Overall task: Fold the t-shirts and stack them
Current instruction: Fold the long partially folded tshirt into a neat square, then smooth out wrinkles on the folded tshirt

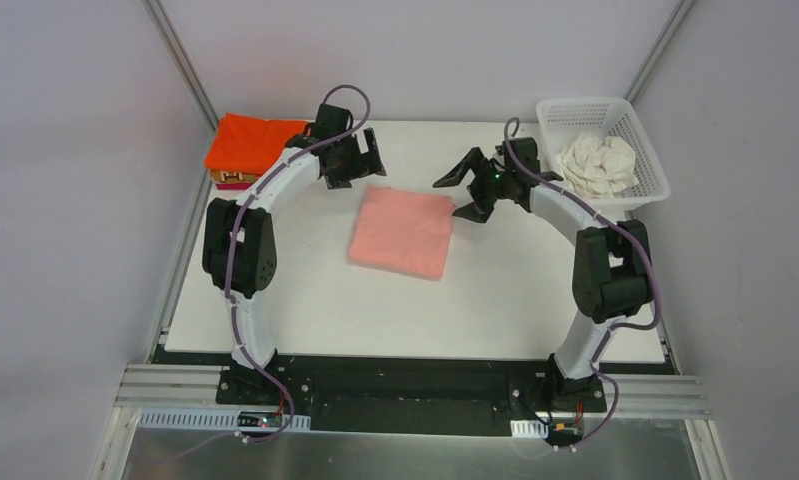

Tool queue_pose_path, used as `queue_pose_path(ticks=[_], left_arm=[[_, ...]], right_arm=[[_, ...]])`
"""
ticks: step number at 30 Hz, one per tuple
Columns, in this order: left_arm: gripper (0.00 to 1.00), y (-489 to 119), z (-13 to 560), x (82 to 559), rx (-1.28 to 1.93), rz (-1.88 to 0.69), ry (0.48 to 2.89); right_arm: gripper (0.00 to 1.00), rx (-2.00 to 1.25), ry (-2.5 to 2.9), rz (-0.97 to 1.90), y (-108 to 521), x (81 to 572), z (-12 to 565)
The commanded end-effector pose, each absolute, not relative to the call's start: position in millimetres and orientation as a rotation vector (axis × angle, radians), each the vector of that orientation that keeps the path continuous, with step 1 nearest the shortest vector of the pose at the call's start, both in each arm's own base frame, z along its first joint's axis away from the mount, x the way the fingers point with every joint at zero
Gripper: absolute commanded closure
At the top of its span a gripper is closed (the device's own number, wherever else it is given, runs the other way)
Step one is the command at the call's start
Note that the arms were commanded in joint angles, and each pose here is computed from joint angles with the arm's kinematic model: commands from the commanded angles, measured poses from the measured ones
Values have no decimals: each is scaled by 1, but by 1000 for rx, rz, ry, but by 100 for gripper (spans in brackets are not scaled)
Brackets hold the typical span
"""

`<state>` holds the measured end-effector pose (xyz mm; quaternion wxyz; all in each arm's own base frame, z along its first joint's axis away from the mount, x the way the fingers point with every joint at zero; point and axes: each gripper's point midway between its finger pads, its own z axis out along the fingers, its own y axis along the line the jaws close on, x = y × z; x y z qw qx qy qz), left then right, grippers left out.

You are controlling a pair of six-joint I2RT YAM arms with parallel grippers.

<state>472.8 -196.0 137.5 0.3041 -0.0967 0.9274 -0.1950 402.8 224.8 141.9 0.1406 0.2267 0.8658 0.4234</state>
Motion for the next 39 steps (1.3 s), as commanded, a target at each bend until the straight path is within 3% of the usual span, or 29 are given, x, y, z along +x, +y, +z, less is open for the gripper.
queue_pose_path(ticks=[1,8,16,27,33,39], left_arm=[[1,-222,155,477,-183,-679,2443],[1,-244,128,496,-155,-773,2489],[1,-252,74,507,-192,-782,2576],[1,-233,19,481,-324,-668,2692],[1,-206,10,450,-414,-532,2686],[1,-205,60,466,-346,-540,2574]], right_arm=[[0,535,2446,1311,258,411,165],[0,559,2420,1243,265,452,150],[1,759,2490,1128,239,480,78],[0,859,2580,1034,224,470,10],[0,774,2601,1006,222,462,8],[0,661,2560,972,219,470,57]])
